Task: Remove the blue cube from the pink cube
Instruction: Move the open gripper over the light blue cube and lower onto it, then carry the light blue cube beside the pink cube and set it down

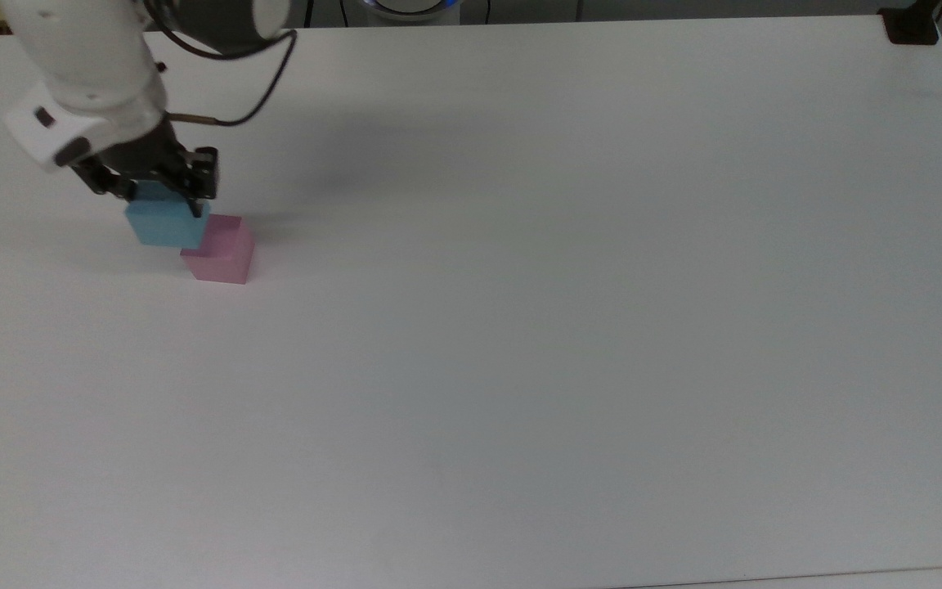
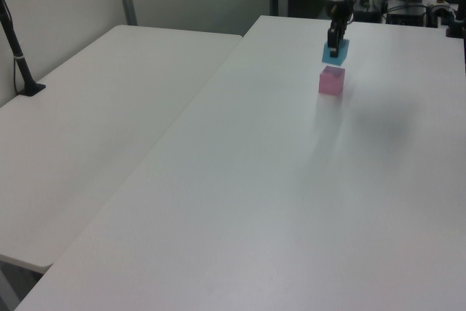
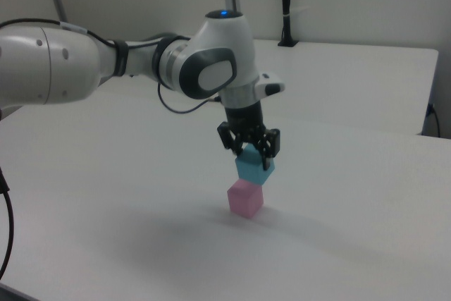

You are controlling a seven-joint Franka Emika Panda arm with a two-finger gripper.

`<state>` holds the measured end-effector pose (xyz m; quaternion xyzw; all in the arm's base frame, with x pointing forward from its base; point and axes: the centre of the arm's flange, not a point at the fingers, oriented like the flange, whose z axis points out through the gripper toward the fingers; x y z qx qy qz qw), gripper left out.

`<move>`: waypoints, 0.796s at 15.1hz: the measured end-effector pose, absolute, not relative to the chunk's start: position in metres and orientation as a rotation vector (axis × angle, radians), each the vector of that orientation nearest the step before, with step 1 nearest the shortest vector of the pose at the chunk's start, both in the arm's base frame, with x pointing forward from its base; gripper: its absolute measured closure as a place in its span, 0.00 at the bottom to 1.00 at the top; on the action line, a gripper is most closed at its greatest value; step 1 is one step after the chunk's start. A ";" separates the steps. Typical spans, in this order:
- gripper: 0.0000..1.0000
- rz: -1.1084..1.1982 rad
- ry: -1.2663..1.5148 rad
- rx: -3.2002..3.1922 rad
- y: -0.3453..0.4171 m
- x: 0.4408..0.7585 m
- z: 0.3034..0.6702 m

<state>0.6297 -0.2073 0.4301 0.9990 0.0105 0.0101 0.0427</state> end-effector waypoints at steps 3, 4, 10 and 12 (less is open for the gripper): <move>0.37 0.179 -0.012 3.101 -0.242 0.633 0.462; 0.37 0.185 -0.013 3.096 -0.248 0.640 0.459; 0.37 0.232 0.018 2.982 -0.274 0.702 0.368; 0.37 0.283 0.041 2.935 -0.274 0.717 0.353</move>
